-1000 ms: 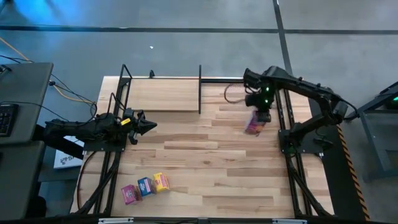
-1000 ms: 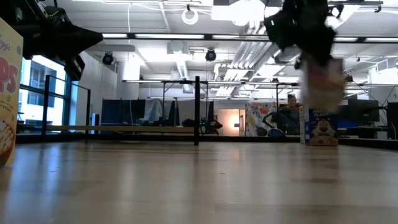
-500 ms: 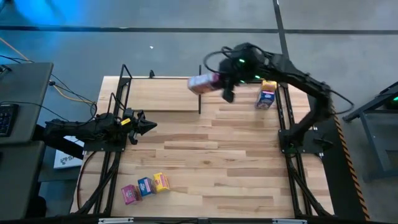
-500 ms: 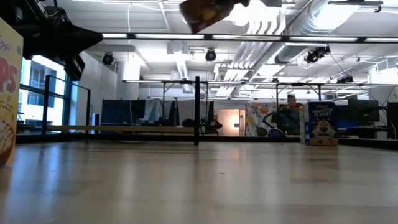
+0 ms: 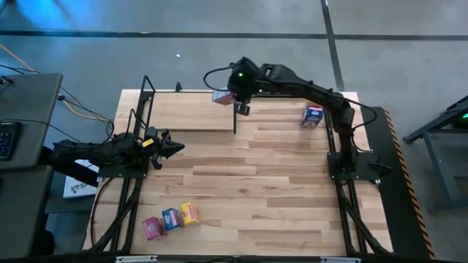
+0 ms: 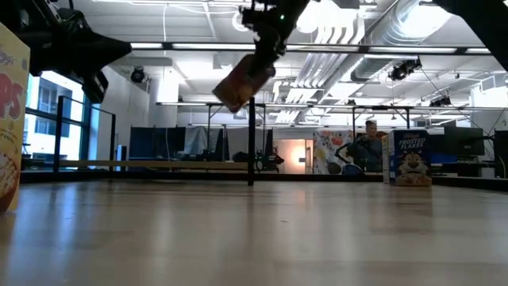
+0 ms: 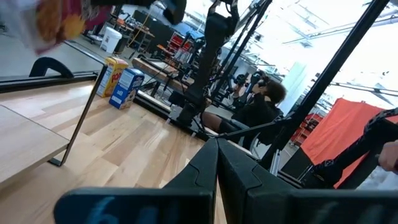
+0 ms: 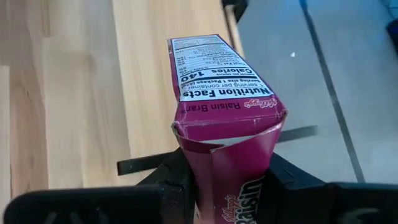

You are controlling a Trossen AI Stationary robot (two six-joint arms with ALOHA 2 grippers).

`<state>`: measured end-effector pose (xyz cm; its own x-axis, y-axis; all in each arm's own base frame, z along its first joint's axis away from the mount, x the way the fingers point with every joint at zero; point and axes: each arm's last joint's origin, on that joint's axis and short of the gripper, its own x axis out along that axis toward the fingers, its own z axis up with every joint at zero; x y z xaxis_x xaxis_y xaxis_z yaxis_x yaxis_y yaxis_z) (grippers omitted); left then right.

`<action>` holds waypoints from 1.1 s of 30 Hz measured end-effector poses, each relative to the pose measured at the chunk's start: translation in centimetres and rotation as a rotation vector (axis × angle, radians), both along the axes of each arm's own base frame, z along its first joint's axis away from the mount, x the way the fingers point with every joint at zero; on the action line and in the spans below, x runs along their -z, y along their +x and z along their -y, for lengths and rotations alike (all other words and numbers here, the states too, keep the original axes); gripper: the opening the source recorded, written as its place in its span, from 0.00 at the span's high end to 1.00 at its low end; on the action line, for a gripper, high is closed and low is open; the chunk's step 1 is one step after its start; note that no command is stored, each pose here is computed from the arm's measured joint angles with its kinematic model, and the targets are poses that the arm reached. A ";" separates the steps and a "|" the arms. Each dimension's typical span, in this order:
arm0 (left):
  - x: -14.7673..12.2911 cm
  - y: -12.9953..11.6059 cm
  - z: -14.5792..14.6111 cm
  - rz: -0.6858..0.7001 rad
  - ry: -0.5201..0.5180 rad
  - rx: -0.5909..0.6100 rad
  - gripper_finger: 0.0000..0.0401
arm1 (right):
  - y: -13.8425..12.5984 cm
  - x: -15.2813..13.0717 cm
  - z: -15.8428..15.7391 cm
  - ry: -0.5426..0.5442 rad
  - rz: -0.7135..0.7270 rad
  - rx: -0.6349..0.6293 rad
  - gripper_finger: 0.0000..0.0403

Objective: Stack cereal on shelf
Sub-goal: Put the top purple cereal box on the shelf

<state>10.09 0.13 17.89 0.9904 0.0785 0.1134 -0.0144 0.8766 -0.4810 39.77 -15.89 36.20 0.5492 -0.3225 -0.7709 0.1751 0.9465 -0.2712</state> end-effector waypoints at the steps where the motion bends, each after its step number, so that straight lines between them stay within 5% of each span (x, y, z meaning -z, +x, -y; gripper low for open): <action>1: 0.0 0.0 0.0 -0.001 0.000 0.000 1.00 | 0.2 0.2 0.1 0.003 0.001 -0.004 0.79; 17: 0.0 0.0 0.0 -0.004 0.001 -0.002 1.00 | 0.5 -2.7 -0.7 0.086 0.174 -0.135 0.79; 20: -0.3 -0.1 -0.3 0.033 0.000 -0.103 1.00 | 0.3 -3.4 -0.9 0.097 0.187 -0.149 0.79; 26: -2.0 -0.5 -0.6 0.242 -0.210 -0.175 1.00 | -0.4 -4.9 -1.4 0.171 0.218 -0.185 0.79; 33: -2.4 -0.7 -0.8 0.294 -0.239 -0.224 1.00 | -2.5 -5.7 -3.2 0.337 0.172 -0.234 0.79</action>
<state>9.36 0.92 20.25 0.8743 0.3459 0.3404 -0.0238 0.7310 -0.6819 37.30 -12.64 41.92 0.7071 0.0791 -0.7027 -0.0383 0.9965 0.0737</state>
